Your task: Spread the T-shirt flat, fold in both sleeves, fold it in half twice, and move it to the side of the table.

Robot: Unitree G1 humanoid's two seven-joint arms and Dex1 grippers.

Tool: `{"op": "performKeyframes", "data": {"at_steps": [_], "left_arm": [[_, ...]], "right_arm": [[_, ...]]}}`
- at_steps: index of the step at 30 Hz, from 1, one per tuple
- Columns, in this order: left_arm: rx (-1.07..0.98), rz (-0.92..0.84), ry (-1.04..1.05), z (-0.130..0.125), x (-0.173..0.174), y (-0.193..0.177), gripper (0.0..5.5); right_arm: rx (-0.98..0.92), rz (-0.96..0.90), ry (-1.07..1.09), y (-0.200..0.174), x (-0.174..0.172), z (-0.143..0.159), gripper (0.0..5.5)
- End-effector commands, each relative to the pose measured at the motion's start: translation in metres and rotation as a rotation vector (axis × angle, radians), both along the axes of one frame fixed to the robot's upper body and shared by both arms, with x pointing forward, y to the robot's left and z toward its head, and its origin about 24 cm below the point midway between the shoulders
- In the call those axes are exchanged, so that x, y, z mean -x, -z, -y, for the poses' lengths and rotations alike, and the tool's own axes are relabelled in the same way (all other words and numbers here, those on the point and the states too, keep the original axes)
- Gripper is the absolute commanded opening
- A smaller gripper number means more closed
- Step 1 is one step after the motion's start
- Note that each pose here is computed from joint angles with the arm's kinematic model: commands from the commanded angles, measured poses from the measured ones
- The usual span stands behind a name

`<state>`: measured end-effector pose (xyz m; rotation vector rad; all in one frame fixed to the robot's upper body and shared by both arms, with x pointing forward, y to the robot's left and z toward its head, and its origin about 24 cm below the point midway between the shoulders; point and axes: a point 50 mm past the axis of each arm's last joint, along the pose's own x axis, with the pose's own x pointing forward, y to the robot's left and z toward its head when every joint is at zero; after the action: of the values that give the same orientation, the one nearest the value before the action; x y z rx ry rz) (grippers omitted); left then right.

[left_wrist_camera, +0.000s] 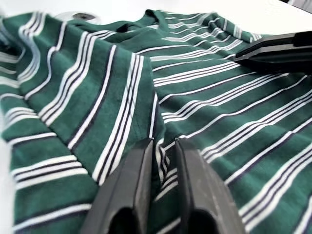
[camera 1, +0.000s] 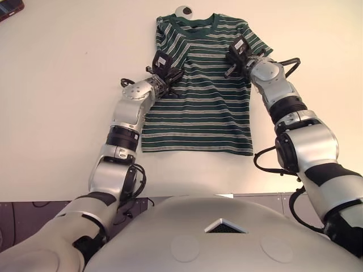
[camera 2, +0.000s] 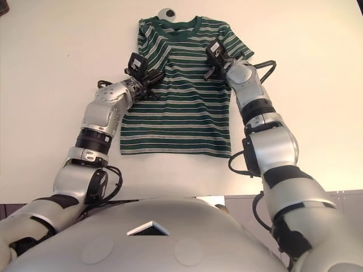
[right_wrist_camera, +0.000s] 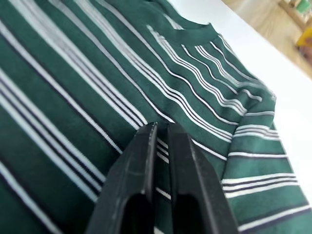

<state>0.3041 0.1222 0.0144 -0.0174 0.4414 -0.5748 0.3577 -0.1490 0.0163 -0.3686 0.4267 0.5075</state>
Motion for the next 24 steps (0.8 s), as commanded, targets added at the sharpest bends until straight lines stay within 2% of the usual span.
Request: {"op": "performKeyframes", "data": {"at_steps": [1,3,6,16,24], "left_arm": [[0.024,0.057,-0.095,-0.028,0.021,-0.011,0.78],[0.093,0.112,-0.145,-0.035,0.025,-0.025,0.78],[0.181,0.165,-0.203,-0.042,0.023,-0.039,0.78],[0.203,0.185,-0.24,-0.049,0.027,-0.047,0.78],[0.198,0.171,-0.194,-0.045,0.036,-0.044,0.78]], "right_arm": [[-0.249,-0.058,0.197,-0.014,-0.006,0.032,1.04],[-0.3,-0.06,0.292,-0.023,-0.009,0.052,1.33],[-0.268,-0.116,0.42,-0.016,-0.004,0.074,1.33],[-0.277,-0.207,0.58,-0.002,0.006,0.092,1.33],[-0.437,-0.074,0.604,-0.044,-0.012,0.108,1.33]]}}
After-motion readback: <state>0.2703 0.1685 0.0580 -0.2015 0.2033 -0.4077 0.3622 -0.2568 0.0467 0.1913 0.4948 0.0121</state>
